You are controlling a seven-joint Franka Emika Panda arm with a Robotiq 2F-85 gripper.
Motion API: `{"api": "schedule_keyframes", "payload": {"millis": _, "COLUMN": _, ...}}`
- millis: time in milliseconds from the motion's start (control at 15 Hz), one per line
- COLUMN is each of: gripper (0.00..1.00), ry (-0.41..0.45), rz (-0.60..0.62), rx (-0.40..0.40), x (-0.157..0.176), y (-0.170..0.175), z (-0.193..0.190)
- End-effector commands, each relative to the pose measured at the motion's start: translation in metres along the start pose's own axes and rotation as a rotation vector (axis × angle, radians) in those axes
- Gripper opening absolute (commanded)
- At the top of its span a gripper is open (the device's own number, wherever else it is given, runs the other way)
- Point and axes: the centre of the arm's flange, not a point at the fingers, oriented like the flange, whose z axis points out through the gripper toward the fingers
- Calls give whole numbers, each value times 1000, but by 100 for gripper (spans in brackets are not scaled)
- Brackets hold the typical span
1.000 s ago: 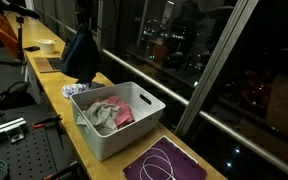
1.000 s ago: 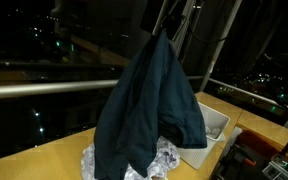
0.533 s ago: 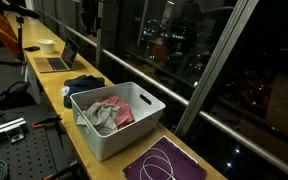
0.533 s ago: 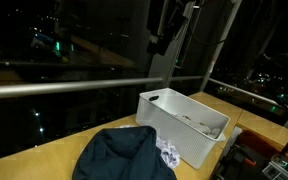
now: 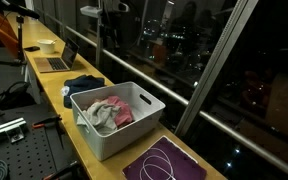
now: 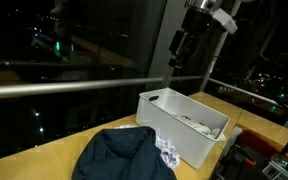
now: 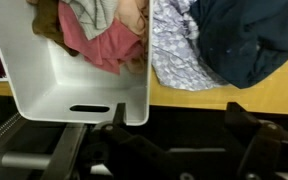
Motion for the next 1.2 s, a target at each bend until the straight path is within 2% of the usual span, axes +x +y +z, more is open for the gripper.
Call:
{"api": "schedule_keyframes", "payload": {"millis": 0, "gripper": 100, "ry": 0, "rz": 10, "rx": -7, "x": -24, "y": 41, "z": 63}}
{"api": "schedule_keyframes", "payload": {"millis": 333, "gripper": 100, "ry": -58, "rz": 5, "rx": -39, "x": -48, "y": 59, "z": 160}}
{"api": "schedule_keyframes", "payload": {"millis": 533, "gripper": 100, "ry": -94, "rz": 13, "rx": -51, "x": -68, "y": 79, "z": 199}}
{"api": "schedule_keyframes", "payload": {"millis": 867, "gripper": 100, "ry": -148, "rz": 43, "rx": -59, "x": -98, "y": 104, "z": 246}}
{"api": "schedule_keyframes", "payload": {"millis": 1133, "gripper": 100, "ry": -174, "rz": 39, "rx": -50, "x": -99, "y": 94, "z": 267}}
